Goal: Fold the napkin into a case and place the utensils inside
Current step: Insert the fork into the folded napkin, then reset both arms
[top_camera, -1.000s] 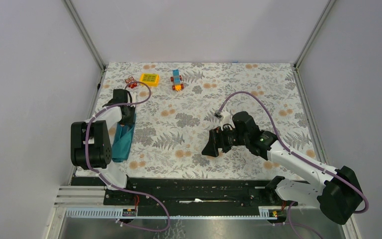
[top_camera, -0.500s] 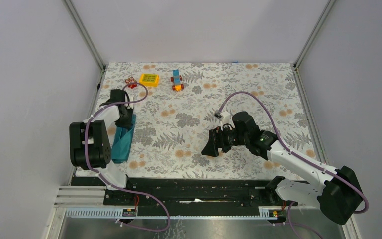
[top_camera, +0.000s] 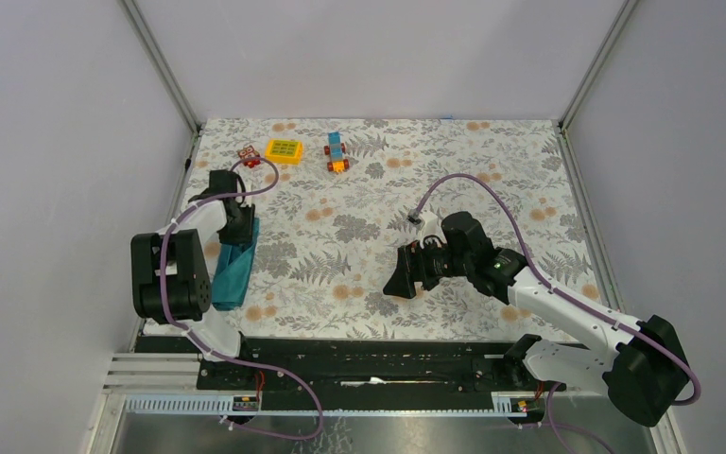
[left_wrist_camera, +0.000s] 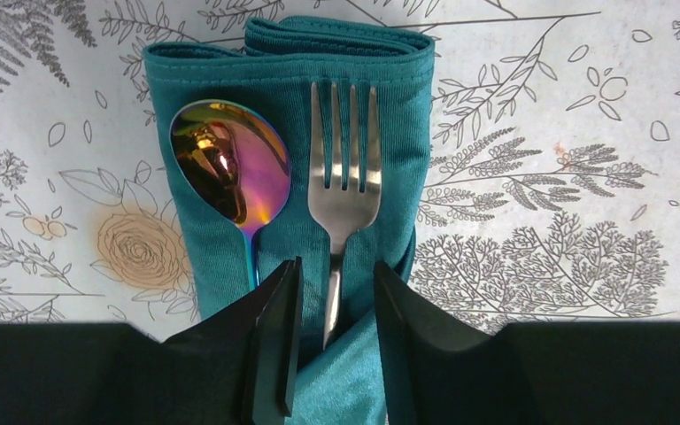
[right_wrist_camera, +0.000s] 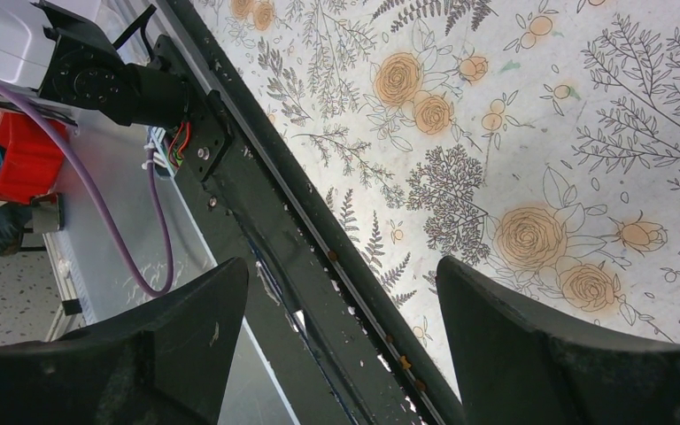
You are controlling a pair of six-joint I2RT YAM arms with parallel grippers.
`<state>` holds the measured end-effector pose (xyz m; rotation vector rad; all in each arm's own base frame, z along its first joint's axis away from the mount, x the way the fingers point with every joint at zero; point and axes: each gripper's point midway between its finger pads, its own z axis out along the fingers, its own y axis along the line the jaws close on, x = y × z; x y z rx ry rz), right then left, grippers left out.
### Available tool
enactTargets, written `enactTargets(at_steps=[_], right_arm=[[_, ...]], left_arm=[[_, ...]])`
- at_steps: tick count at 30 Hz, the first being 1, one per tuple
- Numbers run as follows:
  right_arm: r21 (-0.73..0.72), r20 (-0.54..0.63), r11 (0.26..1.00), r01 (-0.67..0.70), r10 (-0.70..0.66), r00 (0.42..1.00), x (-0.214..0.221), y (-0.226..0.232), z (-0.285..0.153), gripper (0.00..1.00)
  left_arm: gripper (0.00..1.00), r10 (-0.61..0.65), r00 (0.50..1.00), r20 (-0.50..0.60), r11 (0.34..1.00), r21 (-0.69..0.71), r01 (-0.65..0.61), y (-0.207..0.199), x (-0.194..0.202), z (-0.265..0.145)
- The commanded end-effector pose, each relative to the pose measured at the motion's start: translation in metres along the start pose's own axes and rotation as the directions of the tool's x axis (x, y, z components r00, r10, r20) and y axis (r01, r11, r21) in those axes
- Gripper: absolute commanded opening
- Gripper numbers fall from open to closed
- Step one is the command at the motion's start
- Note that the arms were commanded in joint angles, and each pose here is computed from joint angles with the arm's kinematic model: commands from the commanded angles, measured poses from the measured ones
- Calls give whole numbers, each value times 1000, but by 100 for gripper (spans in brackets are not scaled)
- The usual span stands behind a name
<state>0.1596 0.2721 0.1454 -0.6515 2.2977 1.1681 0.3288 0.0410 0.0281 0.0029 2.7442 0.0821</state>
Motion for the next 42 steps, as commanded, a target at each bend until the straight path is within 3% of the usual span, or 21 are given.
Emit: enactTargets(at_steps=[1,5,8,12,14,17,25,31,32,33,37,42], right_arm=[[18,68,999,32,-33,997,-20,4,-8,85],[181,113,984,-9,-12,994,-32,-15,-24,86],[331,181,942,-62,1,983,-45,-28,-49,88],[522,286,846,-113,-49,957,-65,-38,-107,96],[589,328,799,-124,-96,940,-77,-34,-140,99],[643,400,754,-138,-176,900,-100,-15,-194,100],[706,573,667,-237,-343,744,-131,30,-325,100],[694,657,661,-285,-419,627,-143,60,-390,99],[689,669,661,-296,-424,610,-144,63,-397,100],[684,679,664,-302,-428,597,-144,66,-403,100],[676,693,668,-311,-433,576,-142,69,-413,100],[668,701,677,-309,-431,569,-139,70,-413,100]], left_arm=[[41,-50,991,124,999,-15,52,4,-28,-33],[44,-102,961,259,995,33,96,-3,-53,-75],[45,-143,899,413,983,163,81,-33,-84,-129],[49,-103,801,590,947,304,-102,-116,-118,-214],[51,-98,728,678,905,365,-218,-154,-131,-269],[52,-128,639,758,833,432,-346,-183,-135,-339],[67,-243,288,926,782,363,-507,-156,-110,-492],[76,-304,64,951,789,288,-543,-130,-73,-560],[81,-309,42,950,796,282,-536,-125,-70,-567],[97,-314,14,949,803,273,-530,-120,-64,-575],[99,-325,-49,944,818,255,-515,-108,-52,-592],[99,-327,-54,943,819,254,-514,-107,-51,-594]])
